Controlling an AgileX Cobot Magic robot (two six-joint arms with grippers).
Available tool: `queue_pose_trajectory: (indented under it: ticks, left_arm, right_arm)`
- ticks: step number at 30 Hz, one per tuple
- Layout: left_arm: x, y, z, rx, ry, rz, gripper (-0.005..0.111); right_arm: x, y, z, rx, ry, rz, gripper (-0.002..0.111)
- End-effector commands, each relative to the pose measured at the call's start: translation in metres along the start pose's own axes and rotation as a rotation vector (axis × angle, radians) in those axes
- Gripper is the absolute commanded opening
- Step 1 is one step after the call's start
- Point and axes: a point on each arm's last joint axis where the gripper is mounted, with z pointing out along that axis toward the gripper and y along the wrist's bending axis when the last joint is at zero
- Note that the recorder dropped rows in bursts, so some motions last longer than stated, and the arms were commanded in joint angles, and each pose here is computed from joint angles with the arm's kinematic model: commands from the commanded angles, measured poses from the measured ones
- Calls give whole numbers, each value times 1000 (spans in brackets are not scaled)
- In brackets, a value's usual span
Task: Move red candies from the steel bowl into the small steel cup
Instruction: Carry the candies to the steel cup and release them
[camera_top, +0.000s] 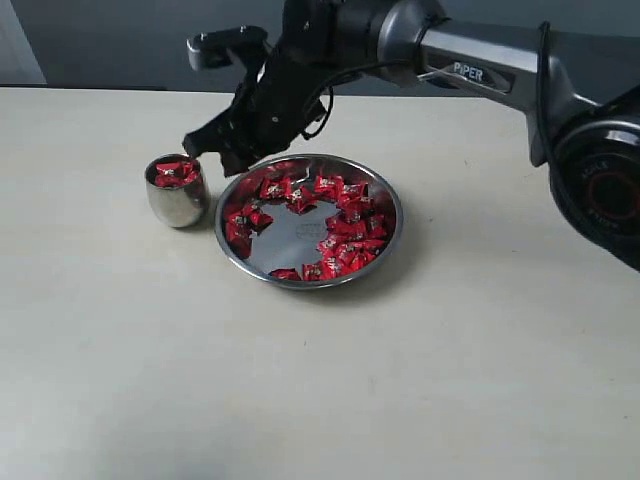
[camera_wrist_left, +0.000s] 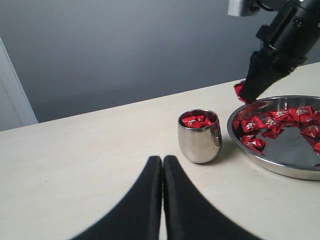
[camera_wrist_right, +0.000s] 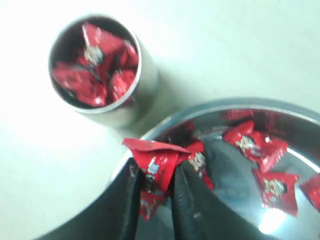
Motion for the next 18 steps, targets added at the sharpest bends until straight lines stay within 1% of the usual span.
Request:
queue_pose_trajectory:
  ticks: [1, 8, 15, 18]
  left_arm:
    - [1, 0, 0, 0, -5, -8, 2]
    - [1, 0, 0, 0, -5, -8, 2]
    - [1, 0, 0, 0, -5, -8, 2]
    - [1, 0, 0, 0, -5, -8, 2]
  right_arm:
    - [-15, 4, -4, -38, -152, 53, -1]
    - [-19, 20, 12, -91, -246, 16, -1]
    - [-14, 22, 27, -94, -233, 11, 0]
    - [-13, 23, 29, -102, -231, 5, 5]
